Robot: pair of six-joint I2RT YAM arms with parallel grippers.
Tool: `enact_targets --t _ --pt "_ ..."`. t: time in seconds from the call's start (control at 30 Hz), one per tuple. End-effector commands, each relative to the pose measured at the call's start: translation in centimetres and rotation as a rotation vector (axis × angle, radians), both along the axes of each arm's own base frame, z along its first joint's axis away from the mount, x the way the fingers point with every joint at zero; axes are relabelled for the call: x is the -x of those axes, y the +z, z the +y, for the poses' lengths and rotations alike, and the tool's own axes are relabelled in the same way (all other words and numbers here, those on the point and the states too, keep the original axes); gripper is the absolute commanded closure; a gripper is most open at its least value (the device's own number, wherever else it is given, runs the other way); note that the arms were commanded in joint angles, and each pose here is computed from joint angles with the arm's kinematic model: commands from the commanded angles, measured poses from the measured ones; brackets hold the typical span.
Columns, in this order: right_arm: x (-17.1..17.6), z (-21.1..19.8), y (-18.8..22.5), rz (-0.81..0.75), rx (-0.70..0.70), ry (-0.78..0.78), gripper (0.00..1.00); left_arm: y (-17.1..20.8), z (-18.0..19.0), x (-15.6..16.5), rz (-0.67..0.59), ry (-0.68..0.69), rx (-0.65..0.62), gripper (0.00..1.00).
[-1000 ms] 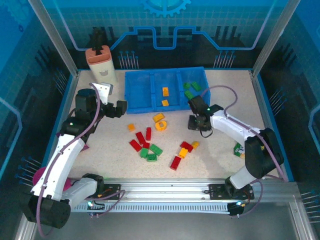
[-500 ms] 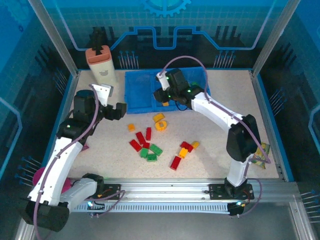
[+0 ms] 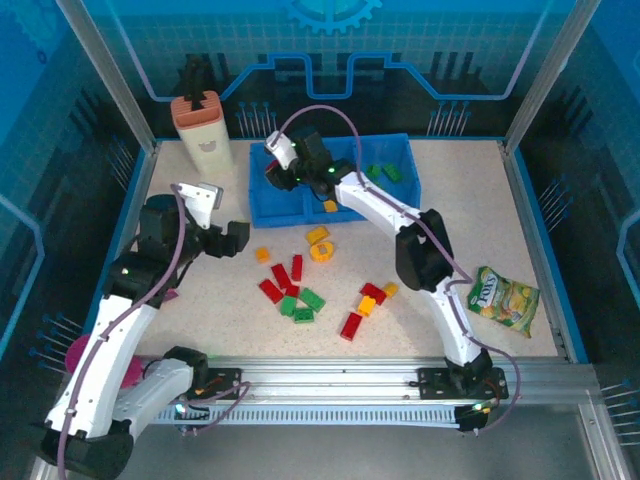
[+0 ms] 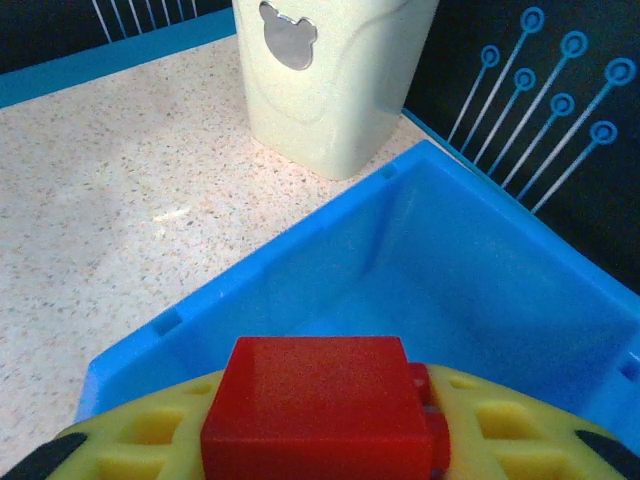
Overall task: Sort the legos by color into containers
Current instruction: Place the lego in the container.
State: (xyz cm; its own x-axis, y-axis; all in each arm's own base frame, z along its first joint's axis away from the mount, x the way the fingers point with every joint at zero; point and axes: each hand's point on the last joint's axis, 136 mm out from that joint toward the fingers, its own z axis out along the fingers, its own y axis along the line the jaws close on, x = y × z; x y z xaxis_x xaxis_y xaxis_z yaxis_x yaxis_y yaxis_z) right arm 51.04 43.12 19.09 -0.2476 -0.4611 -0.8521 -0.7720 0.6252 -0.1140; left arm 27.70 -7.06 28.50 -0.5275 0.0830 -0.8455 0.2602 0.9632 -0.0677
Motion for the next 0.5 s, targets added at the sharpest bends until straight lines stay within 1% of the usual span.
enact_targets --t 0.0,0.2,0.27,0.37,0.47 --pt "0.2 1.3 -1.9 -0.014 0.087 0.036 0.62 -1.5 -0.2 0.8 0.062 0.014 0.029 0.07" --pt "0.0 1.4 -2.2 -0.038 0.119 0.059 0.54 -1.7 -0.9 0.9 0.085 -0.009 0.039 0.06" --pt "0.0 1.5 -1.9 -0.044 0.118 0.064 0.50 -2.1 -1.0 0.8 0.100 -0.007 0.040 0.06" --pt "0.2 1.5 -0.8 -0.052 0.103 0.070 0.42 -3.0 -0.3 0.2 0.130 0.058 0.042 0.06" --pt "0.7 1.4 1.5 -0.074 0.069 0.079 0.32 -4.2 0.0 -0.6 0.184 0.140 0.094 0.08"
